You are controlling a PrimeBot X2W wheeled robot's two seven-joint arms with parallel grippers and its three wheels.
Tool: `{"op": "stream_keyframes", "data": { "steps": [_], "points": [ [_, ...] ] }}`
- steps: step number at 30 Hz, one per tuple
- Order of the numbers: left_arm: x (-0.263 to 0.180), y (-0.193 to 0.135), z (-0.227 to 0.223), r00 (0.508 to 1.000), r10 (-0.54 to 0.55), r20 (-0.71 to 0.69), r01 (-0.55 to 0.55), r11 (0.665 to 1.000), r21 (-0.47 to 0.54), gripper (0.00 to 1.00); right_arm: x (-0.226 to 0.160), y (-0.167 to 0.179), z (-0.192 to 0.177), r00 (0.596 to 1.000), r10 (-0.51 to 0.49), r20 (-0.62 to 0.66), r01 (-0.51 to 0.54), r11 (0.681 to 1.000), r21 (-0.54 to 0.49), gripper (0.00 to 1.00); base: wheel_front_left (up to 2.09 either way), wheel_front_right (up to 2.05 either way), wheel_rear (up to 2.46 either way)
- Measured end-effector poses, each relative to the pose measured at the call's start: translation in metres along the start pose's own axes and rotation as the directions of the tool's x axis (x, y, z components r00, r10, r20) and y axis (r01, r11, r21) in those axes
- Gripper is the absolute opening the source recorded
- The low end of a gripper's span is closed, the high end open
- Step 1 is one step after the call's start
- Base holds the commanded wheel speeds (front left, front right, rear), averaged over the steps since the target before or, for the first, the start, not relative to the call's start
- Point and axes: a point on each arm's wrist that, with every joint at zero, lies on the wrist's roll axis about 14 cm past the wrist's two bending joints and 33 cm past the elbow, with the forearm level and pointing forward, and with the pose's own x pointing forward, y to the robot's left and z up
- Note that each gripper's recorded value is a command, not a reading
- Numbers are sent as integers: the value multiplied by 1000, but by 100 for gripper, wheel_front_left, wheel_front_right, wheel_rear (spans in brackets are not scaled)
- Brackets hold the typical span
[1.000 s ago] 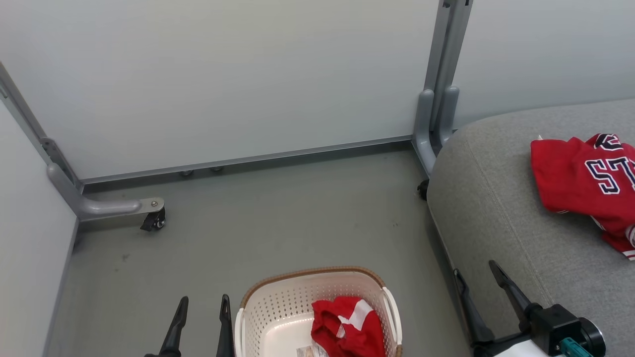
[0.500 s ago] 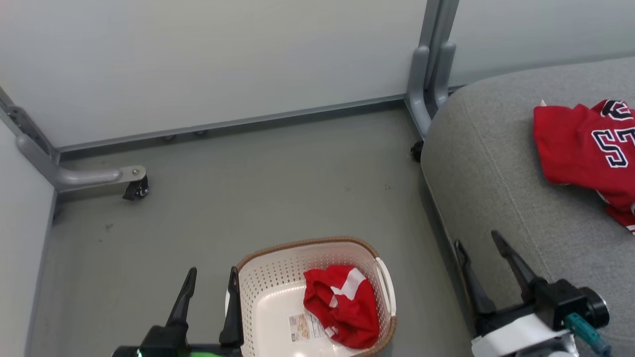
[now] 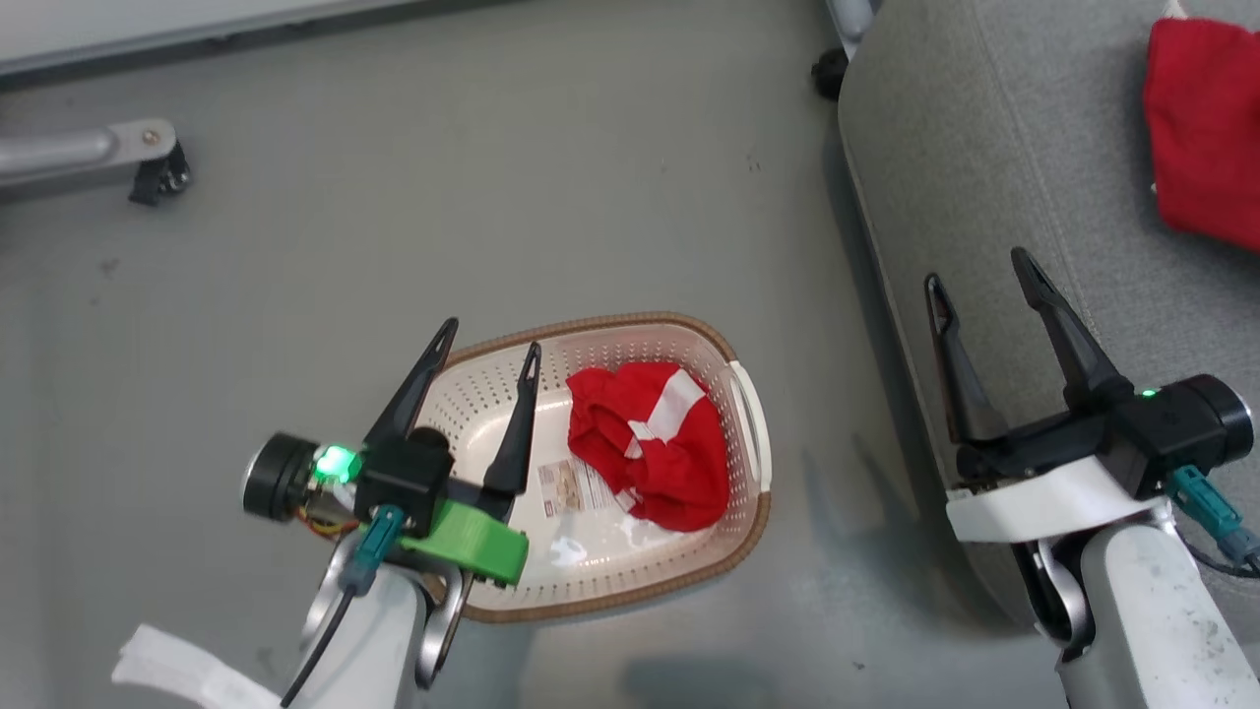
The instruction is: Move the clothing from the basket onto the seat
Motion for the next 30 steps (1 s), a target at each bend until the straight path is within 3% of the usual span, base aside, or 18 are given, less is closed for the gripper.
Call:
{"op": "stream_keyframes", "data": {
  "steps": [2,7,11,18,23,30],
  "points": [
    [20,-4,-10,998,-60,-20,61,997,50,100,11,-4,-10,1000,-5,-11,5,1000,-10,100,0,0,0],
    [54,-21,-50,979,-180,-99,186,981,61,100,29,-9,-39,999,-6,-52,5,1000,-22,100,0,0,0],
    [64,-33,-108,935,-258,-242,278,959,54,100,41,-13,-62,997,-5,-78,3,1000,-28,100,0,0,0],
    [48,-57,-213,788,-357,-502,367,927,-83,100,38,-25,-110,984,-29,-177,20,998,-51,100,0,0,0],
    [37,-86,-252,689,-447,-571,418,888,-191,100,31,-28,-135,971,-35,-236,23,998,-55,100,0,0,0],
    [30,-103,-291,573,-492,-656,431,861,-270,100,30,-34,-152,963,-48,-266,29,997,-75,100,0,0,0]
  ]
}}
